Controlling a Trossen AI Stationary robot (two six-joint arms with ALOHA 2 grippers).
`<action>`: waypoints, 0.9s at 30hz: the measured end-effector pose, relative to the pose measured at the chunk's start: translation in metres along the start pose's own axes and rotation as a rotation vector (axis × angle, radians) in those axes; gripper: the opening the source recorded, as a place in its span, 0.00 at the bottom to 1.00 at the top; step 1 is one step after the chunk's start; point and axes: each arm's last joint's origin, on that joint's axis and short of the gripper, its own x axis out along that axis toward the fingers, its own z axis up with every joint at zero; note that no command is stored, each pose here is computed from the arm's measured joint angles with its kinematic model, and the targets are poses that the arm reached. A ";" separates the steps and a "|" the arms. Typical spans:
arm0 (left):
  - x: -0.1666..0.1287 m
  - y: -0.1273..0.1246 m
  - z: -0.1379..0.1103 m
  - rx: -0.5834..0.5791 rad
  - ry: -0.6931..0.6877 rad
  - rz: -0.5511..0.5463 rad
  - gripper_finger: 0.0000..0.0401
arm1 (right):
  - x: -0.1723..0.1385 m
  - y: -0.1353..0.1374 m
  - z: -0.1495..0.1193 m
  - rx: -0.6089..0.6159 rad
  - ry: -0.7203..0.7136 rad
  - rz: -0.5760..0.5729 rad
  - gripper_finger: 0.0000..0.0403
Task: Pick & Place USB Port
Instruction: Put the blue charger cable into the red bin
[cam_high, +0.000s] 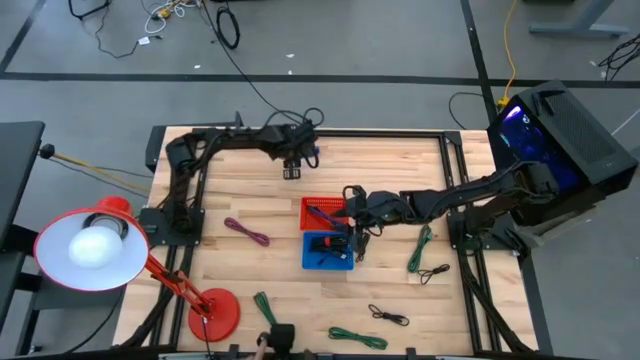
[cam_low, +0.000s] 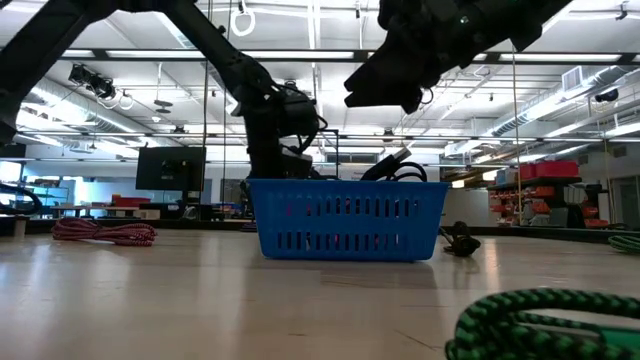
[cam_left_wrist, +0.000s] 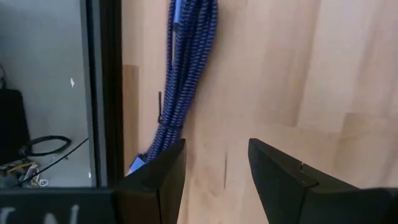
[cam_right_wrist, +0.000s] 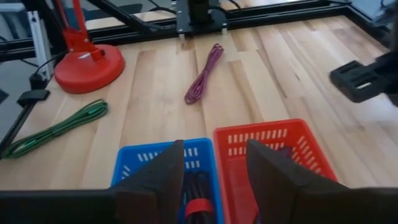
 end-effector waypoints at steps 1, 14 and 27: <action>0.001 0.001 0.000 0.006 0.001 0.003 0.45 | 0.000 0.002 0.000 -0.003 0.001 0.006 0.43; 0.013 0.020 -0.014 -0.049 -0.016 -0.079 0.45 | -0.002 0.018 -0.003 -0.027 0.005 0.044 0.43; 0.021 0.040 -0.025 -0.164 -0.090 -0.148 0.45 | -0.002 0.019 -0.002 -0.037 -0.006 0.046 0.43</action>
